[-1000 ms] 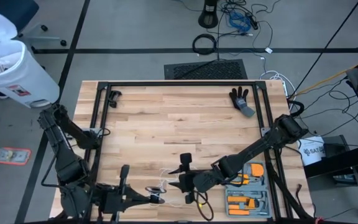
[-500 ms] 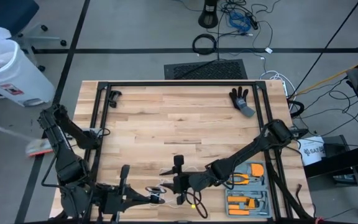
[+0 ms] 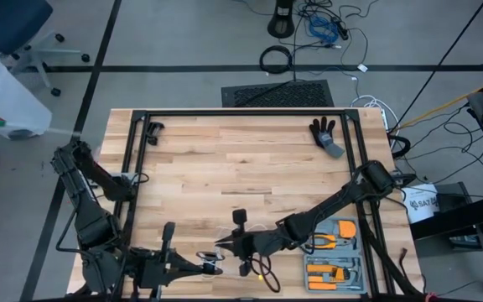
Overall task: Coil cords
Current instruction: Coil the white cable wire onto the spool
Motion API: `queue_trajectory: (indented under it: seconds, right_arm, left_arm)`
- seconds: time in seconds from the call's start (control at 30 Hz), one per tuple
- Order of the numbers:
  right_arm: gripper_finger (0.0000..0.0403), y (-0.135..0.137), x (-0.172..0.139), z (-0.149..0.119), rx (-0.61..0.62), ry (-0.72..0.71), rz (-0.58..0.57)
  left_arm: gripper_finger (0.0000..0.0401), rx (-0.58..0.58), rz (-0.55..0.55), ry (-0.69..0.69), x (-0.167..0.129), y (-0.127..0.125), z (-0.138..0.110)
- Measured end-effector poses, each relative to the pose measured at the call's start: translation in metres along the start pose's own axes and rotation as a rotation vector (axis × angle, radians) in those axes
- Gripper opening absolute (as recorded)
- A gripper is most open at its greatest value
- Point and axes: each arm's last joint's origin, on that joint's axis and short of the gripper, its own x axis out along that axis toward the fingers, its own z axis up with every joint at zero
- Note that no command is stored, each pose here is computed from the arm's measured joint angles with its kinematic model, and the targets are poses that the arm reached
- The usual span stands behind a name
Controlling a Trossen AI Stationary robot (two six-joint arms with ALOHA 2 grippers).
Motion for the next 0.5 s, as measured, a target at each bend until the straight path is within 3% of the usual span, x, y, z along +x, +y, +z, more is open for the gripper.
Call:
queue_trajectory:
  seconds: [0.17,0.5]
  right_arm:
    - [0.0002,0.004,-0.004,-0.012,0.010,0.141,0.019]
    - [0.0001,0.009,-0.011,-0.029,0.063,0.313,0.020]
  left_arm:
    - [0.0002,-0.016,-0.019,-0.026,-0.007,-0.003,0.004]
    - [0.0002,-0.084,0.001,-0.145,-0.038,0.015,0.039]
